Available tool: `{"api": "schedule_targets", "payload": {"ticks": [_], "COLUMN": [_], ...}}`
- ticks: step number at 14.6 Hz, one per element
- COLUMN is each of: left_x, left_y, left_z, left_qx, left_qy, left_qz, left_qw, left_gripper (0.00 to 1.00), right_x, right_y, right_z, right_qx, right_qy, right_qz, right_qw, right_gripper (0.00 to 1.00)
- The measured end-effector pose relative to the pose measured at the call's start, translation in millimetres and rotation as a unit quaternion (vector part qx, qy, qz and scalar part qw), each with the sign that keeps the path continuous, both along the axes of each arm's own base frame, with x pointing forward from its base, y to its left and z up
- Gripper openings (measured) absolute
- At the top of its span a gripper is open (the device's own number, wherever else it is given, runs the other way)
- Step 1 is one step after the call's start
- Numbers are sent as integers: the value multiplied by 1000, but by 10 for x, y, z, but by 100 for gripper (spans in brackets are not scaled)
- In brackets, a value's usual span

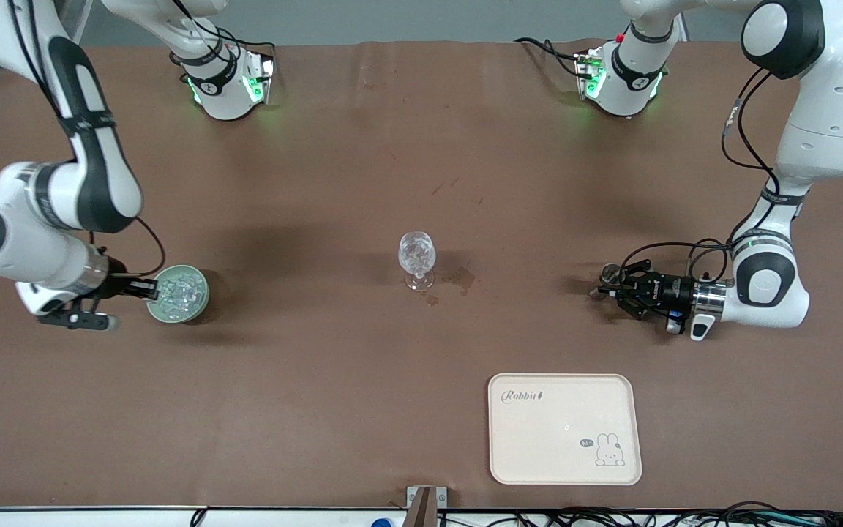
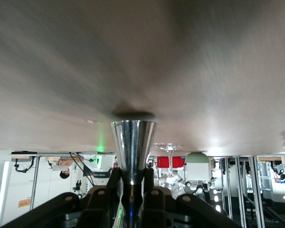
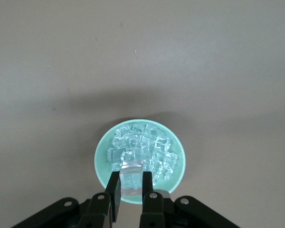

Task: Pour wine and add ice with both arms
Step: 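Lift the ice with the right gripper while the left gripper moves the jigger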

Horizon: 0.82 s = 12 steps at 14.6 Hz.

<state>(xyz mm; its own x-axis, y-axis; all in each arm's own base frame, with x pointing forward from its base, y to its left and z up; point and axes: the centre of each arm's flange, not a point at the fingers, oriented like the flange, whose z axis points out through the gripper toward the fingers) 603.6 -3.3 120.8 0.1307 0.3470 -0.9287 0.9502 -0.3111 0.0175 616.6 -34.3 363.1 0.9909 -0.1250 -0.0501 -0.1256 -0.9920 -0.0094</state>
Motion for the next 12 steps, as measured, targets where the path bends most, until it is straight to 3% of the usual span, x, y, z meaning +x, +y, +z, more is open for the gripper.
{"api": "schedule_targets", "payload": {"ticks": [6,12], "left_x": [339,369], "left_y": [-759,-1691], "left_z": [839,1635], "left_qx": [-15,30], "left_qy": [-20,-16], "left_qz": [-24,-43], "left_qw": [999,998], "left_gripper": [22,21], "right_x": [-62,-407], "right_y": [-62,-315], "right_z": [944,1644], "right_qx": [3,8], "right_qy": [-28,-34], "right_qz": [-2,4], "right_qw": [1000,999], "right_gripper": [22,22]}}
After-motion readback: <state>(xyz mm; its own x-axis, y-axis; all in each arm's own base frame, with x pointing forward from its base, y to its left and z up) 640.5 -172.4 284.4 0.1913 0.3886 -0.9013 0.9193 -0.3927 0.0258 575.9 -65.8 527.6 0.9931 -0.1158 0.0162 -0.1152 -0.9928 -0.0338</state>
